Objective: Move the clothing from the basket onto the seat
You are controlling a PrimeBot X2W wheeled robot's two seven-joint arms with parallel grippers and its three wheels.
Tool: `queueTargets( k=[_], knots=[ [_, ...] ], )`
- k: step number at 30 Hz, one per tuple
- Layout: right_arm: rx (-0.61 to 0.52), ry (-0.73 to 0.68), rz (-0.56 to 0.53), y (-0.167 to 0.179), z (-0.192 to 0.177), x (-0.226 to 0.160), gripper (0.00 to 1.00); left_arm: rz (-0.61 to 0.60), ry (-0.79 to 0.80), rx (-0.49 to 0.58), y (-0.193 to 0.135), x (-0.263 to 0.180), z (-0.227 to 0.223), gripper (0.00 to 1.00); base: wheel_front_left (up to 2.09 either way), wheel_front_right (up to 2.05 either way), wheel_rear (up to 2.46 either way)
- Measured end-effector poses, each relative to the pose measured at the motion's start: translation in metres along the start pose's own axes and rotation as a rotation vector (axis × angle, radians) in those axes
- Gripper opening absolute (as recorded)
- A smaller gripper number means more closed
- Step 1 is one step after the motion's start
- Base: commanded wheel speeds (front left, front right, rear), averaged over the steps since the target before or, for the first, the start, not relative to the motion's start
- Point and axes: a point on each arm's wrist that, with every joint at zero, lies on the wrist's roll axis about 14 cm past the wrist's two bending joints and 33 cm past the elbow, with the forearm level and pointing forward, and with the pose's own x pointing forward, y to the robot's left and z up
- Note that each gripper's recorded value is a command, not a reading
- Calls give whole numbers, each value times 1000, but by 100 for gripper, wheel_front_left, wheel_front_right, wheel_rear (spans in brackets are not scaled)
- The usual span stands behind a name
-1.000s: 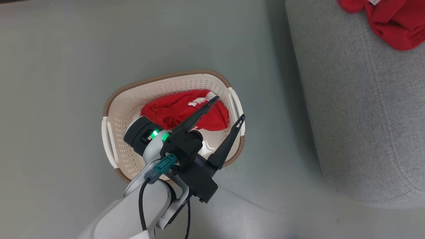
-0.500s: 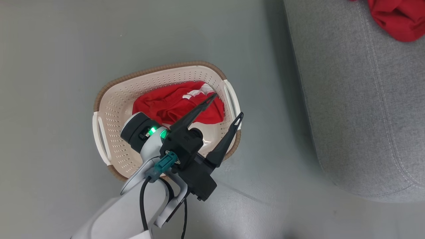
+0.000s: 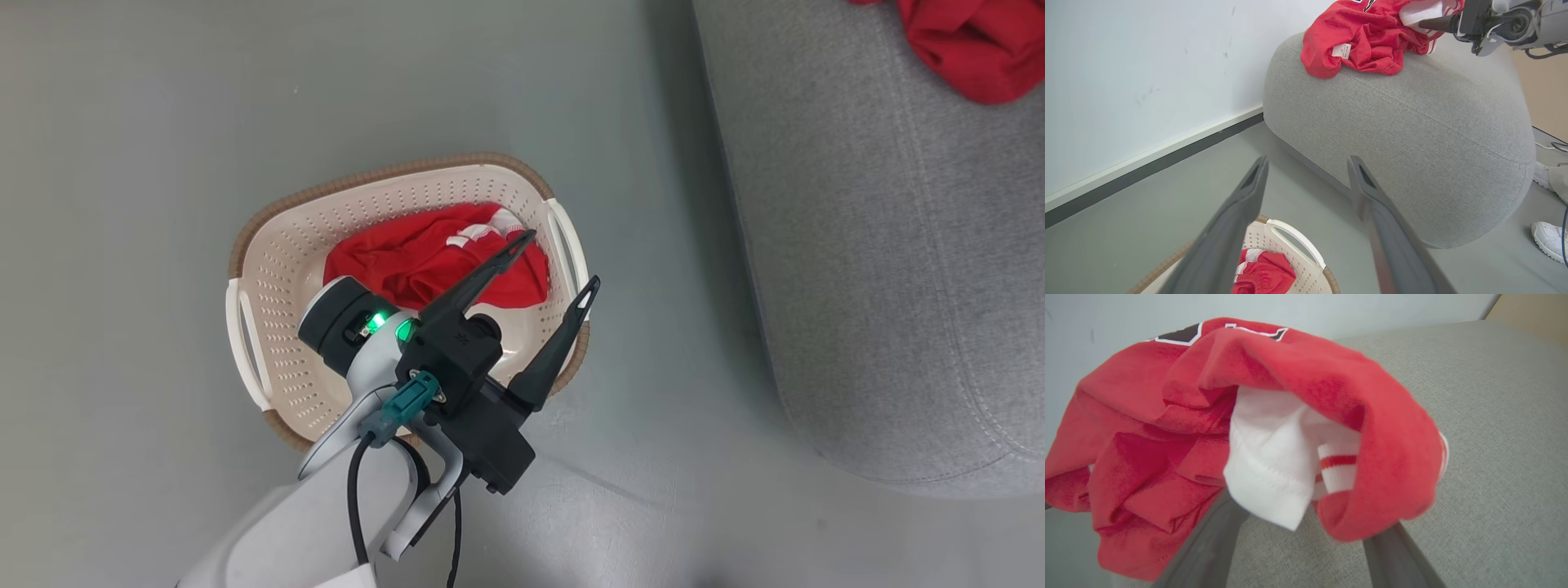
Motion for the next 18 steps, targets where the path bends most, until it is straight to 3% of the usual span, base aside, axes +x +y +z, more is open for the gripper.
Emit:
queueTargets(
  k=[11, 18],
  knots=[
    [4, 45, 83, 13, -41, -34, 100, 6, -17, 8, -6, -1, 7, 100, 0, 0, 0],
    [10, 88, 73, -3, -68, -66, 100, -10, -22, 10, -19, -4, 12, 100, 0, 0, 0]
  ],
)
